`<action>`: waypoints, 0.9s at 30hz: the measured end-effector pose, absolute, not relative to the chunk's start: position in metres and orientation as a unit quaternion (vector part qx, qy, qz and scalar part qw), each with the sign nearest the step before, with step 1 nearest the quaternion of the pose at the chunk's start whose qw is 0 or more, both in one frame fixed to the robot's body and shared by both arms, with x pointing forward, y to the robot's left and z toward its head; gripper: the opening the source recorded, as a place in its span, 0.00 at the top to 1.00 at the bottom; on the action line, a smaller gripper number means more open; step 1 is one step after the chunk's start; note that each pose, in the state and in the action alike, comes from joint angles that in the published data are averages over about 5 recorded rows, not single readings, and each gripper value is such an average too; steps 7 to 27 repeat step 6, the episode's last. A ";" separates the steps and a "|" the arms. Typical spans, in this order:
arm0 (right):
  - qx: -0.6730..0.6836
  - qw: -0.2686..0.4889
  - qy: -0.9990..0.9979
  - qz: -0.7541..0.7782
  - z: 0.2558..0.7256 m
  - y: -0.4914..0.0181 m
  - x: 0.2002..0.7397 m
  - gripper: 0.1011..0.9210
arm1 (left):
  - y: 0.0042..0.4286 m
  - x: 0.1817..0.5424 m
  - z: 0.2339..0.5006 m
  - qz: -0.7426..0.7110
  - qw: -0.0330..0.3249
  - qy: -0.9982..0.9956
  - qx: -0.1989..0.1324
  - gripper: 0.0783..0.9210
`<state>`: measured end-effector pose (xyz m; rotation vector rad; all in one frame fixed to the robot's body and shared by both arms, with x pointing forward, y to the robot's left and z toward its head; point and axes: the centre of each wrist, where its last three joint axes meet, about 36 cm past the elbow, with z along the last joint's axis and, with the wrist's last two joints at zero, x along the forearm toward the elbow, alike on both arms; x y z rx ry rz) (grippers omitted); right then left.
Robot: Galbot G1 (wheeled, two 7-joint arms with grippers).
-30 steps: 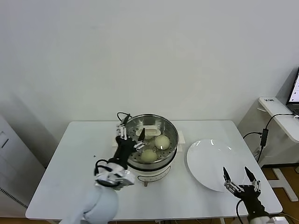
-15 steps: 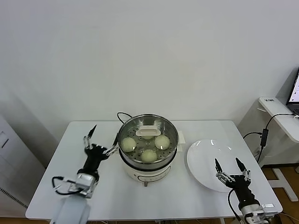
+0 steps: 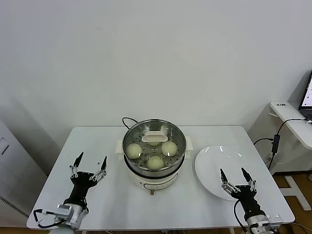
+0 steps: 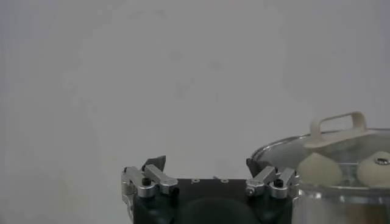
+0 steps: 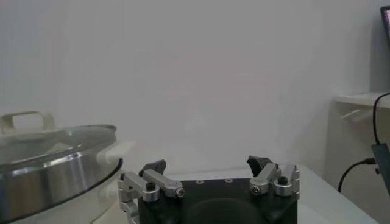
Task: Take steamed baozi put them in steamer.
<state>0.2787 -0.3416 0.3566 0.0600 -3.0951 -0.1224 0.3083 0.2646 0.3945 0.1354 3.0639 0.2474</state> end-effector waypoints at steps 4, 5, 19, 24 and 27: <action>0.022 0.024 -0.999 -0.041 0.354 -0.339 0.278 0.12 | 0.268 0.302 0.390 0.070 0.028 0.996 0.042 0.12; 0.022 0.024 -0.999 -0.041 0.354 -0.339 0.279 0.12 | 0.268 0.301 0.390 0.069 0.028 0.996 0.042 0.12; 0.023 0.024 -0.999 -0.041 0.354 -0.339 0.279 0.12 | 0.268 0.300 0.389 0.068 0.027 0.996 0.041 0.12; 0.023 0.024 -0.999 -0.041 0.354 -0.339 0.279 0.12 | 0.268 0.300 0.389 0.068 0.027 0.996 0.041 0.12; 0.023 0.024 -0.999 -0.041 0.354 -0.339 0.279 0.12 | 0.268 0.300 0.389 0.068 0.027 0.996 0.041 0.12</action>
